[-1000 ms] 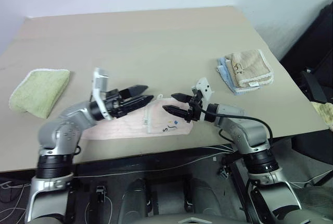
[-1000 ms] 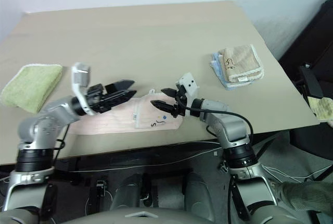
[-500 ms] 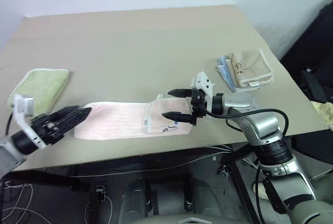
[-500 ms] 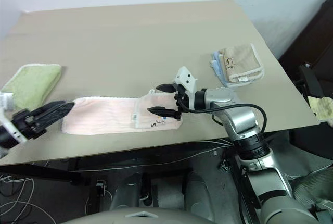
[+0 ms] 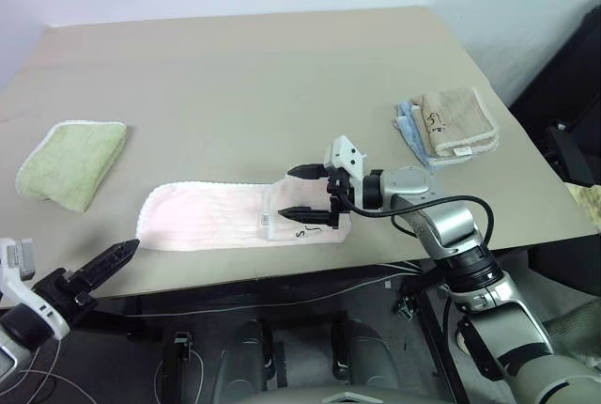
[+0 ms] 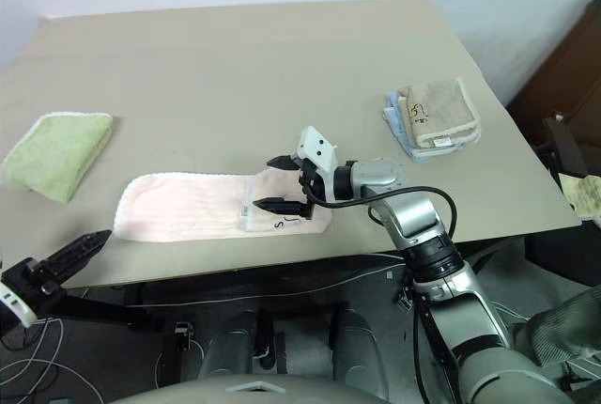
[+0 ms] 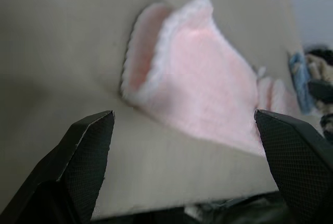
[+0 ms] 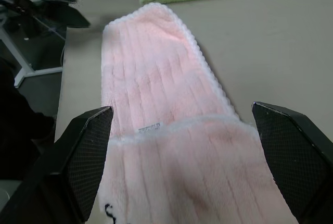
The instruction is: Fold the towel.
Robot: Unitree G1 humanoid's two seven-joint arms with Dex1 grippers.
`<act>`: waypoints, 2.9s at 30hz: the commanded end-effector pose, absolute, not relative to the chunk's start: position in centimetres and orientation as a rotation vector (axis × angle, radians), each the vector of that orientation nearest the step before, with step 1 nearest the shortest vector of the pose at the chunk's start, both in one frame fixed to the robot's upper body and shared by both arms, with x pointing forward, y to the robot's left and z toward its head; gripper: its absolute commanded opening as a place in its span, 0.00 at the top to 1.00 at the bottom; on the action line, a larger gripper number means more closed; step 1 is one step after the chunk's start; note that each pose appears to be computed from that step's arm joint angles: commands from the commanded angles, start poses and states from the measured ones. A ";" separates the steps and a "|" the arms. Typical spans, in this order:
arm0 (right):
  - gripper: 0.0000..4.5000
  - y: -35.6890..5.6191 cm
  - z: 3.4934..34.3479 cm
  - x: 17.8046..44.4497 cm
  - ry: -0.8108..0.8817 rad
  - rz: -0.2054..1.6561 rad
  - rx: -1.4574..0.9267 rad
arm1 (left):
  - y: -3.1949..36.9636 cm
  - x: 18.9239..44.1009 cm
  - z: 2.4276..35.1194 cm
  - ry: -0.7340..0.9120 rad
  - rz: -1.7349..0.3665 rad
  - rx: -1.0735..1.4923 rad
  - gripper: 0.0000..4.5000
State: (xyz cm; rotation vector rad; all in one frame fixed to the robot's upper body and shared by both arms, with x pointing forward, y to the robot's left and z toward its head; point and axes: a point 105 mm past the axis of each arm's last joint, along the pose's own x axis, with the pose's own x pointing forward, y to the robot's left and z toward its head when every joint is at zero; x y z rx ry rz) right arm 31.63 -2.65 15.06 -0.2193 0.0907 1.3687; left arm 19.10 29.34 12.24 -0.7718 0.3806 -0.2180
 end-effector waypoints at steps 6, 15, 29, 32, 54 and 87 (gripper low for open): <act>0.00 -3.0 16.2 32.1 0.041 1.348 -0.251 | 28.7 19.9 10.7 0.405 -0.205 -0.910 0.00; 0.00 -3.2 16.1 32.4 0.036 1.307 -0.245 | 28.9 21.7 9.8 0.393 -0.173 -0.985 0.00; 0.00 -3.4 16.5 33.4 0.017 1.256 -0.256 | 27.0 23.3 10.7 0.349 -0.257 -1.031 0.72; 0.00 -3.3 16.5 33.6 0.013 1.252 -0.259 | 26.6 23.5 11.2 0.335 -0.270 -1.030 0.96; 0.00 -9.8 21.5 35.7 -0.074 1.062 -0.096 | 15.6 25.2 17.5 0.498 -0.841 -0.606 1.00; 0.00 -16.1 21.9 36.5 -0.094 0.690 -0.112 | 4.6 28.8 14.6 0.631 -1.282 -0.381 1.00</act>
